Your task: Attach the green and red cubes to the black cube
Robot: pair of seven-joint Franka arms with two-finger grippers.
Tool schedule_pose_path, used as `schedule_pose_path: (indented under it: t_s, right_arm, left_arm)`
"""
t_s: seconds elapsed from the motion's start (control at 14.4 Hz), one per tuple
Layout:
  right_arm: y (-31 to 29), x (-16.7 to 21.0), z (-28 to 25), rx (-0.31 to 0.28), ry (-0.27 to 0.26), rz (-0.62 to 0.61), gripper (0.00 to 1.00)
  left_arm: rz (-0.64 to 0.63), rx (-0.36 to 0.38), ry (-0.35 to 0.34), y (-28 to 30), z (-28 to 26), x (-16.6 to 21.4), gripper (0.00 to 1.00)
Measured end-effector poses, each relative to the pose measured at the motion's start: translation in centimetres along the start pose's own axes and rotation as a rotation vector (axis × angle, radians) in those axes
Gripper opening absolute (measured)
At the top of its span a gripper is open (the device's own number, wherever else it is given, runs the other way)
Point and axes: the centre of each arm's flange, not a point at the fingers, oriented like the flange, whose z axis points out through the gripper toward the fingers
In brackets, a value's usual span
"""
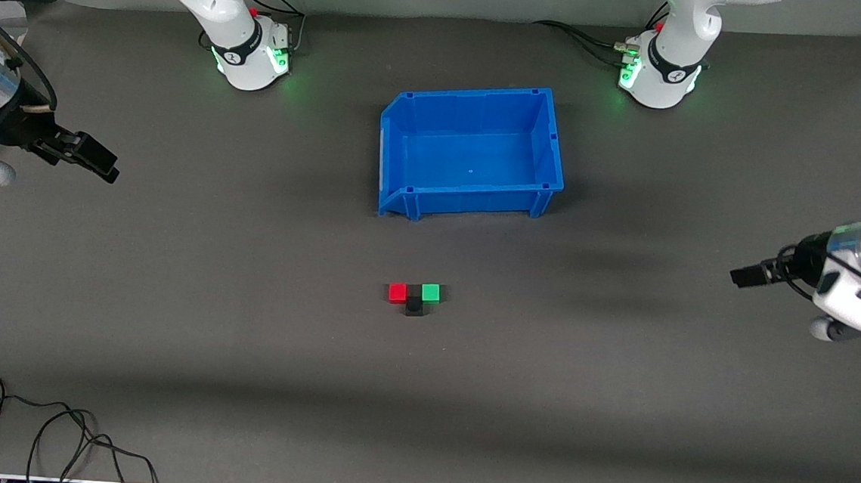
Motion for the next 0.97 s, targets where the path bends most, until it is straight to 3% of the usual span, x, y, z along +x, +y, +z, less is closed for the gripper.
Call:
schedule_pose_path:
  t_s: [0.35, 0.97]
  right_arm:
    - [-0.1, -0.2, -1.0, 0.019, -0.008, -0.031, 1.00]
    - [1.2, 2.6, -0.1, 0.059, -0.029, -0.046, 1.00]
  left_arm:
    - [0.211, 0.022, 0.087, 1.5, -4.8, -2.7, 1.00]
    - [0.211, 0.017, 0.116, 0.2, -6.2, -3.1, 1.00]
